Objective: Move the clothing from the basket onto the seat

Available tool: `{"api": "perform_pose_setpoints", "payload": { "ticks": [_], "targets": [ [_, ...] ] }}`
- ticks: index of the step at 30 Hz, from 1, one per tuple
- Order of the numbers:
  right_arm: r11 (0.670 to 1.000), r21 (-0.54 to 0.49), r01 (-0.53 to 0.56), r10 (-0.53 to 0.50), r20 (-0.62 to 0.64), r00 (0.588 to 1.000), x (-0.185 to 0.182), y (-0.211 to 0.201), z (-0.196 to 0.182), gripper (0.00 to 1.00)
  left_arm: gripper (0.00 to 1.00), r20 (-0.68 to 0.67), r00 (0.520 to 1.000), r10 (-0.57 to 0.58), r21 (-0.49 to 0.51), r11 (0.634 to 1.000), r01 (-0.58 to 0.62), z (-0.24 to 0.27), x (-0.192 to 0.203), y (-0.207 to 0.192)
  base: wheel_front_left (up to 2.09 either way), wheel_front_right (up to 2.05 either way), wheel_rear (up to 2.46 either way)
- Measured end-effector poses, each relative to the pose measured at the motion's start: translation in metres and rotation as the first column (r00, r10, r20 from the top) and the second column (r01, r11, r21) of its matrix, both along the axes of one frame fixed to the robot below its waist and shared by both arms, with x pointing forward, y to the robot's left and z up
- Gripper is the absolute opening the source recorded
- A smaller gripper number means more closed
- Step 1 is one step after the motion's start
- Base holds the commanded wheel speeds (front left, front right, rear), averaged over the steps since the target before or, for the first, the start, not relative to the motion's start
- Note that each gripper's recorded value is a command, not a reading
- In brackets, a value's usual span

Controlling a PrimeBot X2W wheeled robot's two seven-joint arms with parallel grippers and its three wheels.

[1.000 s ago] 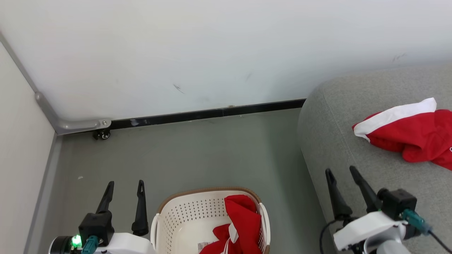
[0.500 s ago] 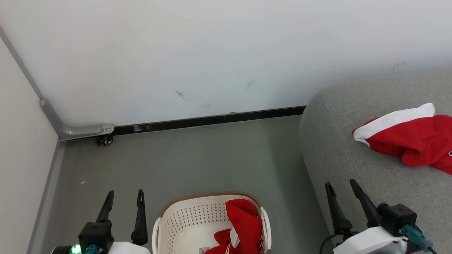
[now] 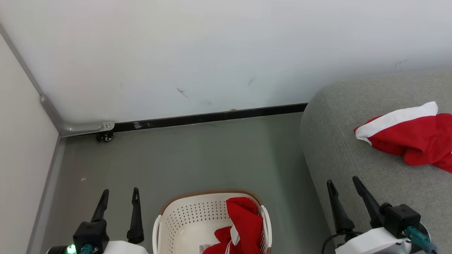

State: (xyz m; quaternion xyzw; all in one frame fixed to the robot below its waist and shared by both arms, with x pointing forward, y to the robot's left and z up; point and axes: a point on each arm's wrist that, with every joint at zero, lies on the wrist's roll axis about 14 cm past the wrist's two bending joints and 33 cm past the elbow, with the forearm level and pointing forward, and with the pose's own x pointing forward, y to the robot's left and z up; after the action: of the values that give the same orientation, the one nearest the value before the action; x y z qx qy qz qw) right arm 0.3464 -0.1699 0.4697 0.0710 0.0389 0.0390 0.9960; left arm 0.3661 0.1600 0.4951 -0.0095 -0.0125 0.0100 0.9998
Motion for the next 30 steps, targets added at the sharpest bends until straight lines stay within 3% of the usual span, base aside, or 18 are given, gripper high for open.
{"api": "perform_pose_setpoints", "payload": {
  "ticks": [30],
  "targets": [
    [1.000, -0.002, -0.001, 0.001, 0.004, 1.000, 0.001, 0.001, 0.011, 1.00, 1.00, -0.032, 0.999, 0.006, 0.006, 1.000, -0.006, -0.011, 0.003, 0.002, 0.00, 0.00, 0.00]
  ]
}}
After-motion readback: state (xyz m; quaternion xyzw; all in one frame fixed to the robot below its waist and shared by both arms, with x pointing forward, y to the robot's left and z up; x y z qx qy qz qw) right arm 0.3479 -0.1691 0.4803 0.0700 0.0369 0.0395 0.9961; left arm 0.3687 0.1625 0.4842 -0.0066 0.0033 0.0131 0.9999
